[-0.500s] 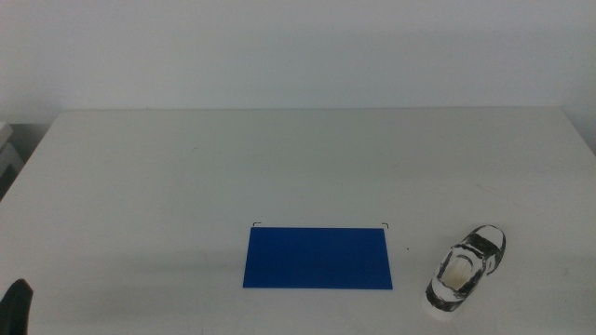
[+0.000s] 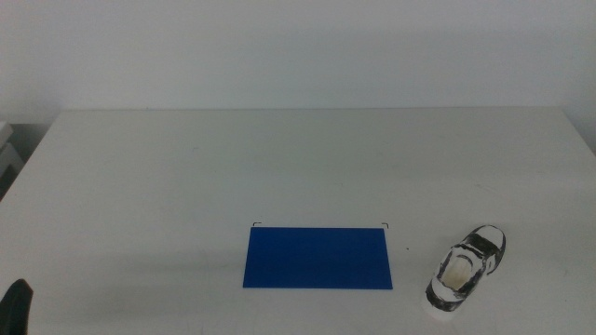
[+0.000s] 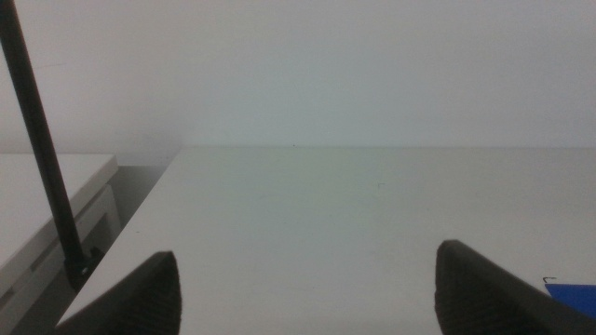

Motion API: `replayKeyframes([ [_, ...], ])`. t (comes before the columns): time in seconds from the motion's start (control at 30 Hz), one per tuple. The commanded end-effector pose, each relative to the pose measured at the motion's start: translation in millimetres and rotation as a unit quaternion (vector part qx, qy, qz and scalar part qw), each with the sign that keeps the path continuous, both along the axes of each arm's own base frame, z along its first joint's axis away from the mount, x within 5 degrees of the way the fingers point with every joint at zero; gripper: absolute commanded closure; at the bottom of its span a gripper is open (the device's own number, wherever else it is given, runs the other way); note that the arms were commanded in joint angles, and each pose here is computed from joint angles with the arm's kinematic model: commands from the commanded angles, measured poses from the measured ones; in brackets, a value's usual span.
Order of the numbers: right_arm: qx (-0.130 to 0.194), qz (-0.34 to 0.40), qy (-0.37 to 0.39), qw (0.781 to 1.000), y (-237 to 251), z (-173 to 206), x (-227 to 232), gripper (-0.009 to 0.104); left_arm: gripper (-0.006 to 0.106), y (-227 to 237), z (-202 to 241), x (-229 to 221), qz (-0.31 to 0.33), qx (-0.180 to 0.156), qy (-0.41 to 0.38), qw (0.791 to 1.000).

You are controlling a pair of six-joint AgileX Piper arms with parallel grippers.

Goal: Use one arm to grab the shoe from the table and place it on the mat.

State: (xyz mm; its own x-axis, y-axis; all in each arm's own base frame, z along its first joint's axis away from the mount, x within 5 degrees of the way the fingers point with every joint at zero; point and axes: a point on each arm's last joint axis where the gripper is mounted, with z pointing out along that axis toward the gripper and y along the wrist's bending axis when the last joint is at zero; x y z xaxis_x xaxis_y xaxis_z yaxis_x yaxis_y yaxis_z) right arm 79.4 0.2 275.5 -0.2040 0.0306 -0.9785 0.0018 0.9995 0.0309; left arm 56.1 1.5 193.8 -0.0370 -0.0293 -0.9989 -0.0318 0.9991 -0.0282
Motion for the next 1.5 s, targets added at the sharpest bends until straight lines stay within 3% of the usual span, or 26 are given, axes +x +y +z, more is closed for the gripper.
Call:
replayKeyframes([
  [0.0,-0.002,-0.002,-0.039,0.999,-0.2,32.0,11.4,0.008,0.007,0.1,6.0,-0.3,0.0,-0.011,-0.042,0.999],
  [0.13,0.036,-0.01,0.002,0.999,0.1,62.5,29.2,0.008,0.007,0.1,6.0,-0.3,0.0,-0.011,-0.042,0.999],
  [0.33,0.118,-0.035,0.113,0.986,3.5,104.0,61.4,0.008,0.007,0.1,6.0,-0.3,0.0,-0.011,-0.042,0.999],
  [0.5,0.183,-0.046,0.204,0.961,22.5,131.5,92.5,0.008,0.007,0.1,6.0,-0.3,0.0,-0.011,-0.042,0.999],
  [0.67,0.229,-0.111,0.297,0.921,50.0,132.4,128.4,0.008,0.007,0.1,6.0,-0.3,0.0,-0.011,-0.042,0.999],
  [0.9,0.219,-0.158,0.392,0.879,94.5,101.3,170.4,0.008,0.007,0.1,6.0,-0.3,0.0,-0.011,-0.042,0.999],
  [1.03,0.196,-0.166,0.432,0.864,115.7,75.5,184.2,0.008,0.007,0.1,6.0,-0.3,0.0,-0.011,-0.042,0.999],
  [1.3,0.147,-0.186,0.454,0.859,126.1,46.1,203.7,0.008,0.007,0.1,6.0,-0.3,0.0,-0.011,-0.042,0.999],
  [1.47,0.136,-0.192,0.461,0.856,127.7,37.5,208.2,0.008,0.007,0.1,6.0,-0.3,0.0,-0.011,-0.042,0.999],
])
